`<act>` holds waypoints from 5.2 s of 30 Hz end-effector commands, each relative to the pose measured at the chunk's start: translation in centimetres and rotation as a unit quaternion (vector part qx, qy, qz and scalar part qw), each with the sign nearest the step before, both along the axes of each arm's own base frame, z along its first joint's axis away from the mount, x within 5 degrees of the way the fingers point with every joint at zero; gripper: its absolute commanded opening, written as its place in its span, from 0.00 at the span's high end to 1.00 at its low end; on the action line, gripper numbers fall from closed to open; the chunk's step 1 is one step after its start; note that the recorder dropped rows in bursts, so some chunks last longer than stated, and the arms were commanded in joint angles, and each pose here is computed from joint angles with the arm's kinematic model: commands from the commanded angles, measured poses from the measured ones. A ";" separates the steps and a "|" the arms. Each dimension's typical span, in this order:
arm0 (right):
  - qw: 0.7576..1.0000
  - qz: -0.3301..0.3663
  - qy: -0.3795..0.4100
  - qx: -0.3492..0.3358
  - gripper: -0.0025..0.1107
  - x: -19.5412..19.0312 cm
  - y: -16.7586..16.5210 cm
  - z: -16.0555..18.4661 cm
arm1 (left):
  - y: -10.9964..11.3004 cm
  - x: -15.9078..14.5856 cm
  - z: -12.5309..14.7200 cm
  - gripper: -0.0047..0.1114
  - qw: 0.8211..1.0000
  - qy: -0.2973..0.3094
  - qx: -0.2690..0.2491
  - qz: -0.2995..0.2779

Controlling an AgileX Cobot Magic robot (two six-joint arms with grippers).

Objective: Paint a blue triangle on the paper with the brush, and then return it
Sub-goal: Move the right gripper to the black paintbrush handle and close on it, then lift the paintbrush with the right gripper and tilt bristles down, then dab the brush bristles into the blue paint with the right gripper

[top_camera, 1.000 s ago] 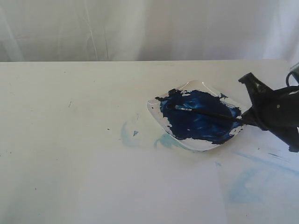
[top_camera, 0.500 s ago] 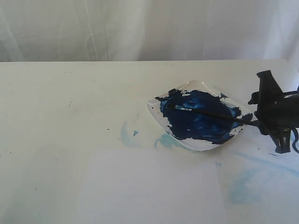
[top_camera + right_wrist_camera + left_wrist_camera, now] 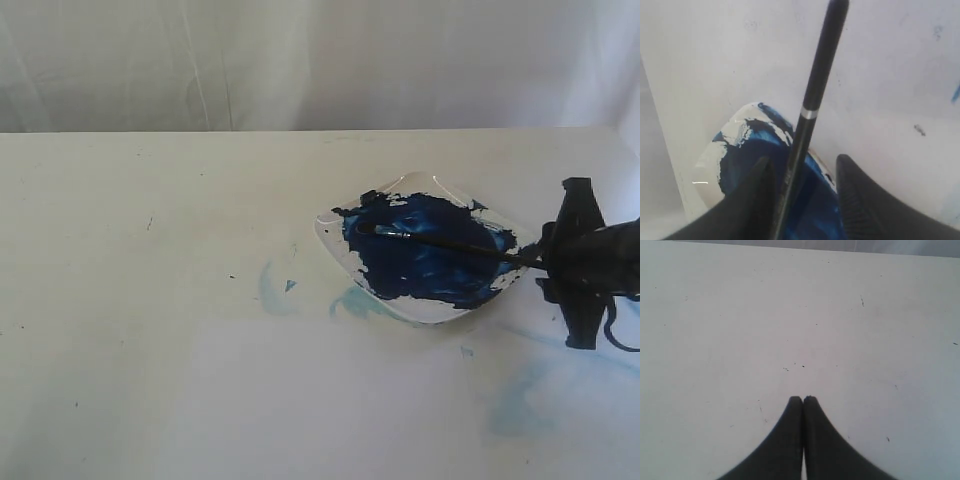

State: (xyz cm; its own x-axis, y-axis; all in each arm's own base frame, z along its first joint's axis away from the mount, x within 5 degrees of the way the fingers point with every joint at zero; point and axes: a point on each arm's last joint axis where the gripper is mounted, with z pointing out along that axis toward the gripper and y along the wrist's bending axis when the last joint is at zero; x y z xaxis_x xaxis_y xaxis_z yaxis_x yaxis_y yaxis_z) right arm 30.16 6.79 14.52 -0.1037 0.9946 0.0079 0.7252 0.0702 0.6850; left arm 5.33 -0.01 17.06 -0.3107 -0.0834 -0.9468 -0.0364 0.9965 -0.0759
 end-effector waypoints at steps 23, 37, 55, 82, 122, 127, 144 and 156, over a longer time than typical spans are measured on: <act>0.998 -0.049 -0.020 -0.027 0.64 1.5 -0.7 -2.5 | 0.0 0.0 0.0 0.96 1.000 -0.004 -0.003 -0.003; 0.999 -0.045 -0.010 -0.023 0.64 2.0 -0.4 -2.9 | 0.0 0.0 0.0 0.96 1.000 -0.004 -0.003 -0.003; 0.999 -0.047 -0.007 -0.022 0.64 2.0 -0.4 -3.1 | 0.0 0.0 0.0 0.96 1.000 -0.004 -0.003 -0.003; 0.992 -0.046 -0.112 -0.048 0.98 2.6 -0.9 0.7 | 0.0 0.0 0.0 0.96 1.000 -0.004 -0.003 -0.003; 0.659 0.342 -0.400 -0.538 0.98 4.0 2.4 17.0 | 0.0 0.0 0.0 0.96 1.000 -0.004 -0.003 -0.003; 0.667 0.355 -0.386 -0.529 0.98 5.2 2.7 14.7 | 0.0 0.0 0.0 0.96 1.000 -0.004 -0.003 -0.003; 0.682 0.369 -0.368 -0.513 0.98 6.7 3.1 11.5 | 0.0 0.0 0.0 0.96 1.000 -0.004 -0.003 -0.003; 0.689 0.340 -0.401 -0.499 0.98 6.1 3.0 13.4 | 0.0 0.0 0.0 0.96 1.000 -0.004 -0.003 -0.003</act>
